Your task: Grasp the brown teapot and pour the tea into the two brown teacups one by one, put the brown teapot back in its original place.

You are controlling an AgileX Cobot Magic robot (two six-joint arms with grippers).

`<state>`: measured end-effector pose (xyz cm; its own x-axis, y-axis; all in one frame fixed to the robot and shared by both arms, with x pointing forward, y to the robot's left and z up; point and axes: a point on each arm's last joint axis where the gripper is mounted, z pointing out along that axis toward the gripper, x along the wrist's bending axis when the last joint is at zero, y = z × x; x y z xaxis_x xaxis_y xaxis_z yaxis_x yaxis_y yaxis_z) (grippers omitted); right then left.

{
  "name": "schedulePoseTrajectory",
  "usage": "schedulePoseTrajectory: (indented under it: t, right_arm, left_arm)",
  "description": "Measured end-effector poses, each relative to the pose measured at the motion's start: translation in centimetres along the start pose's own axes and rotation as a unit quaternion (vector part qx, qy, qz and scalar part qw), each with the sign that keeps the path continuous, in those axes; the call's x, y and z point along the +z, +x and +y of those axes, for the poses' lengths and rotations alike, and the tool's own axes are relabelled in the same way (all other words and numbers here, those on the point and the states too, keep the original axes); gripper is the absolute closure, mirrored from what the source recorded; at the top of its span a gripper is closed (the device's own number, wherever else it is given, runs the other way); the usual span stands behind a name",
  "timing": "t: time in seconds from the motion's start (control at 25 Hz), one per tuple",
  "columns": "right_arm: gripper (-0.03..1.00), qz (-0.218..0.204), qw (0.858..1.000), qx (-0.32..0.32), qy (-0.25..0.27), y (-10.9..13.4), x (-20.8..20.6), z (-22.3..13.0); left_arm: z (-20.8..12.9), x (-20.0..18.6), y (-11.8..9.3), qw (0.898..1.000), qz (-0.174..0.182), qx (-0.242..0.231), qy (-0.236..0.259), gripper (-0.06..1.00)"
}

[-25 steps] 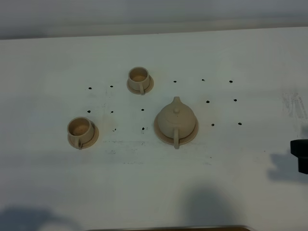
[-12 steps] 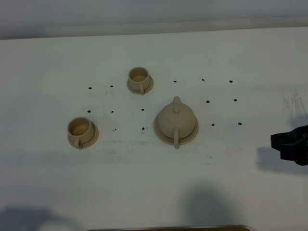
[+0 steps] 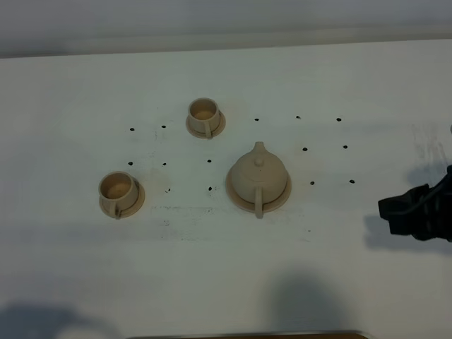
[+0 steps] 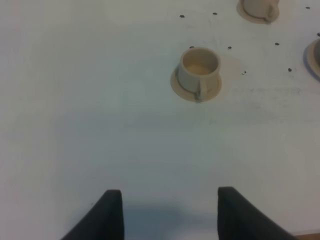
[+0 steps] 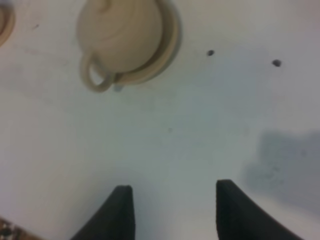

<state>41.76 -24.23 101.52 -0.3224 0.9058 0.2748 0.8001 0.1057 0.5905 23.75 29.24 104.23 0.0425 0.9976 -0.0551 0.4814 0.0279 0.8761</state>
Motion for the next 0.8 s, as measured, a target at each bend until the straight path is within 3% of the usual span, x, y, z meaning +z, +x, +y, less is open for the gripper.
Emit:
schedulePoseTrajectory:
  t: [0.16,0.36,0.48,0.8]
  right_arm:
    - [0.60,-0.050,0.998,0.039,-0.017,-1.3,1.2,0.6]
    - [0.60,-0.108,0.992,0.061,0.006,-2.7,2.9,1.2]
    - [0.60,-0.115,0.992,0.049,0.007,-2.0,3.8,1.7]
    - [0.60,-0.087,0.996,0.016,0.024,1.8,7.1,3.5]
  left_arm:
    - [0.0,0.0,0.0,1.000,0.000,0.001,0.000,0.45]
    - [0.0,0.0,0.0,1.000,0.000,0.000,0.000,0.45]
    - [0.0,0.0,0.0,1.000,0.000,0.000,0.000,0.45]
    - [0.0,0.0,0.0,1.000,0.000,0.001,0.001,0.45]
